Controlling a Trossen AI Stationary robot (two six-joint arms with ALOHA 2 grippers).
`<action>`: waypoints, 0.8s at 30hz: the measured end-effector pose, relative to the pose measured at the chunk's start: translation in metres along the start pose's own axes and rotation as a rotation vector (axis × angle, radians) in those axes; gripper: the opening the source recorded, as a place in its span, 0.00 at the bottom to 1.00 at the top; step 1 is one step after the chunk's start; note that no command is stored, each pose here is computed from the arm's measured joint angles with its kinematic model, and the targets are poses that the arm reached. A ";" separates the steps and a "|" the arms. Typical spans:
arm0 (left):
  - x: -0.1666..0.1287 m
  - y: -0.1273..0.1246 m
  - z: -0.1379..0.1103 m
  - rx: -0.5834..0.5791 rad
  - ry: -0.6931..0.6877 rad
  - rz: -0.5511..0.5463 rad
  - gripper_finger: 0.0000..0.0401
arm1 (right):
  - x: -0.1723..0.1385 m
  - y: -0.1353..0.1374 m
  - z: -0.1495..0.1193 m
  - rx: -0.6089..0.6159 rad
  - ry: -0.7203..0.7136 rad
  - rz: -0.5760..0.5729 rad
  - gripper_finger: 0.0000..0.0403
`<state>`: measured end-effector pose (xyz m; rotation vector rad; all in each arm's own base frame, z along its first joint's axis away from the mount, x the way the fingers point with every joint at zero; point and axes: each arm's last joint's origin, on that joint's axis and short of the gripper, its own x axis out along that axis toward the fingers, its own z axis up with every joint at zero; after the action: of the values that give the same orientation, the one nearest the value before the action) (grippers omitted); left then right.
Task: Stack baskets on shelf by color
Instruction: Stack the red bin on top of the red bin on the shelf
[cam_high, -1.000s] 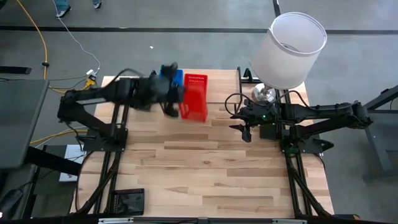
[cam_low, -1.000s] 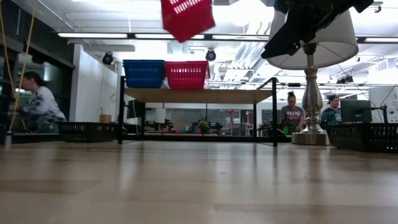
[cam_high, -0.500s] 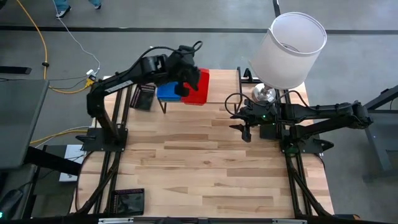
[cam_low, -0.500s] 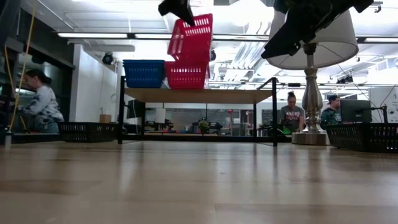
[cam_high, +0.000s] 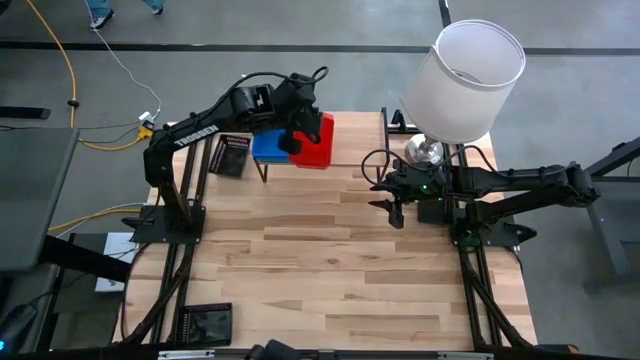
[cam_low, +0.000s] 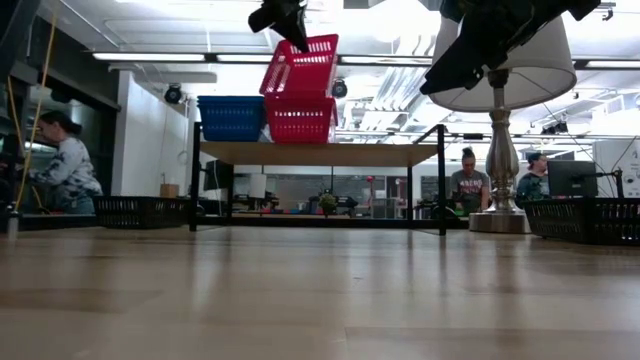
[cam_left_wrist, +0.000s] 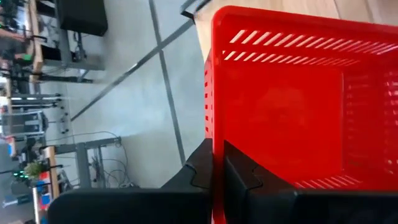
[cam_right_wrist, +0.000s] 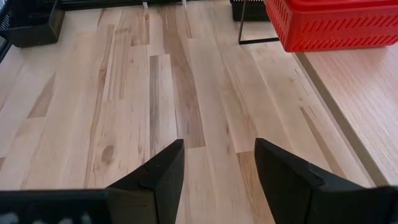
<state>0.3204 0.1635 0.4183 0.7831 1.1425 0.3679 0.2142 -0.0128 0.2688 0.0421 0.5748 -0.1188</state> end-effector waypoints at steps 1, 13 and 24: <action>0.000 0.000 0.000 -0.004 -0.002 -0.008 0.00 | 0.000 0.000 0.000 0.000 0.000 0.000 0.46; 0.001 0.000 0.000 -0.043 -0.066 -0.051 0.00 | 0.000 0.000 0.000 0.000 0.000 0.000 0.46; 0.001 0.001 0.000 -0.042 -0.035 -0.026 0.01 | 0.000 0.000 0.000 -0.001 0.000 0.000 0.46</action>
<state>0.3206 0.1647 0.4182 0.7350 1.1078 0.3544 0.2142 -0.0127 0.2688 0.0412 0.5748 -0.1186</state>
